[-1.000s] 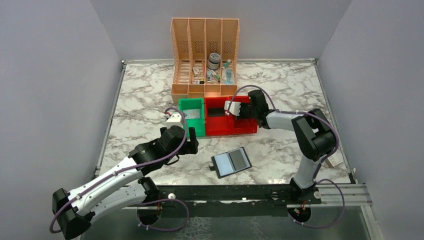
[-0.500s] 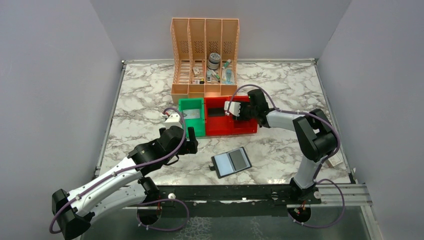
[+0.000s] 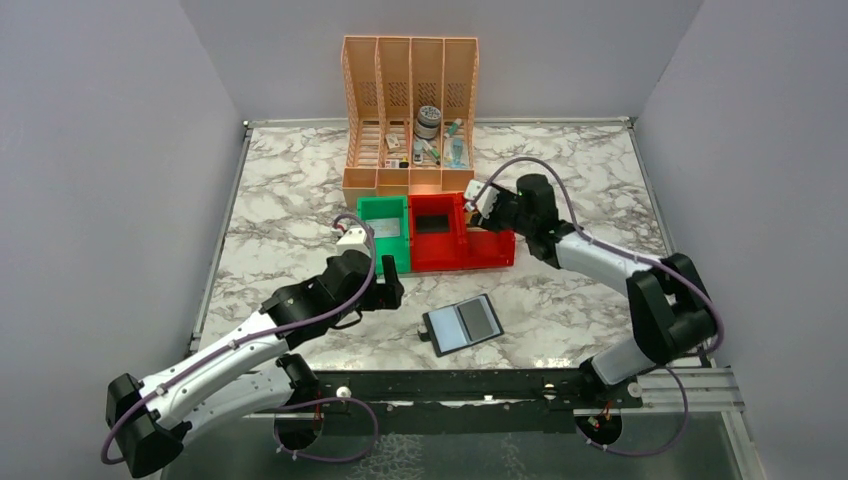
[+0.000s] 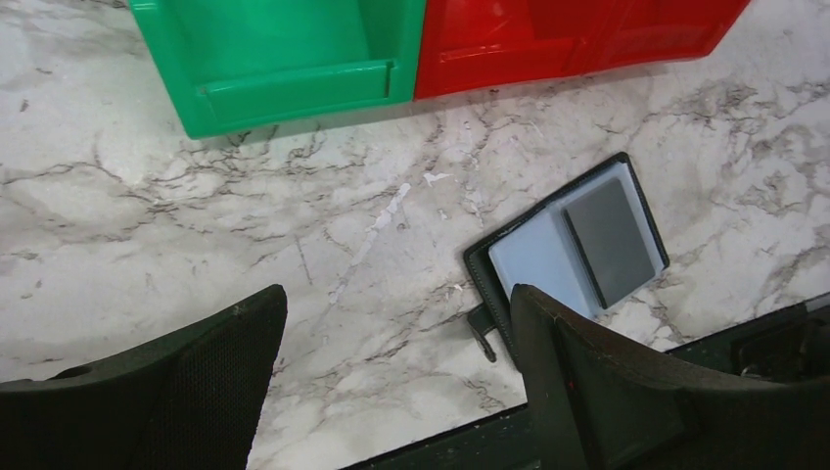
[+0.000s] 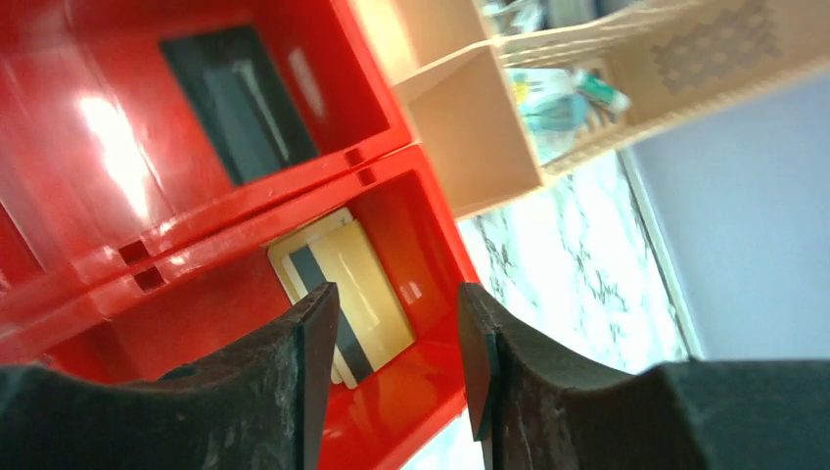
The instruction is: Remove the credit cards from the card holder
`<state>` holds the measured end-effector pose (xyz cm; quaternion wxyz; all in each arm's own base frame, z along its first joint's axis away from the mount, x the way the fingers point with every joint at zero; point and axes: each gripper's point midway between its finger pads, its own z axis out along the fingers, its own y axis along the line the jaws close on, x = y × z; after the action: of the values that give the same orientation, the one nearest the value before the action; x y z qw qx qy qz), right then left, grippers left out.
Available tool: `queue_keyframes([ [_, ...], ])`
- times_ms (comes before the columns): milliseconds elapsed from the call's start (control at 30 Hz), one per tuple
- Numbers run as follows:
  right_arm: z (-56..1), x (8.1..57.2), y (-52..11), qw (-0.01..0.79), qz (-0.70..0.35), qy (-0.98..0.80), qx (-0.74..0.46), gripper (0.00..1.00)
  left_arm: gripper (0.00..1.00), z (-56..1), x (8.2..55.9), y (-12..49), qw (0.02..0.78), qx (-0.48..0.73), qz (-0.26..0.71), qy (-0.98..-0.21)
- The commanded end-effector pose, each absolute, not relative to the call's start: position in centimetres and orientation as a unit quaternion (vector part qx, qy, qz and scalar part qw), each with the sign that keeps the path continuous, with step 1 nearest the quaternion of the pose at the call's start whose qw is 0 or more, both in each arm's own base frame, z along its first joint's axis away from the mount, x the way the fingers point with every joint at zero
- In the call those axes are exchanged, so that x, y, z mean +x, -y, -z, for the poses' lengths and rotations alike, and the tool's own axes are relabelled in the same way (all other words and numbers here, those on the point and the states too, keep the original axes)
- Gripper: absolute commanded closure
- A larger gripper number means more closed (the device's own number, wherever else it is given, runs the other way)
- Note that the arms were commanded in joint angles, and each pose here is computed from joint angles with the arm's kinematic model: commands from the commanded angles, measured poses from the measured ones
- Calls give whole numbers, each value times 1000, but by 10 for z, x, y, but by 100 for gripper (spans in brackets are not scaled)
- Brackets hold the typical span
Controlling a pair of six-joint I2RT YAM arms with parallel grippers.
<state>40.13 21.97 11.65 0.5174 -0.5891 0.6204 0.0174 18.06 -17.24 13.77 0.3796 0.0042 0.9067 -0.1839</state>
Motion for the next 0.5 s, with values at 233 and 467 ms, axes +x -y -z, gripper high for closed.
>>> queue_keyframes([
  [233,-147,321,-203,515,-294,-801,-78,5,13,-157,177,256,353,27,390,-850],
  [467,-97,266,-221,339,-361,-867,-59,5,14,-142,174,268,338,-2,437,-833],
])
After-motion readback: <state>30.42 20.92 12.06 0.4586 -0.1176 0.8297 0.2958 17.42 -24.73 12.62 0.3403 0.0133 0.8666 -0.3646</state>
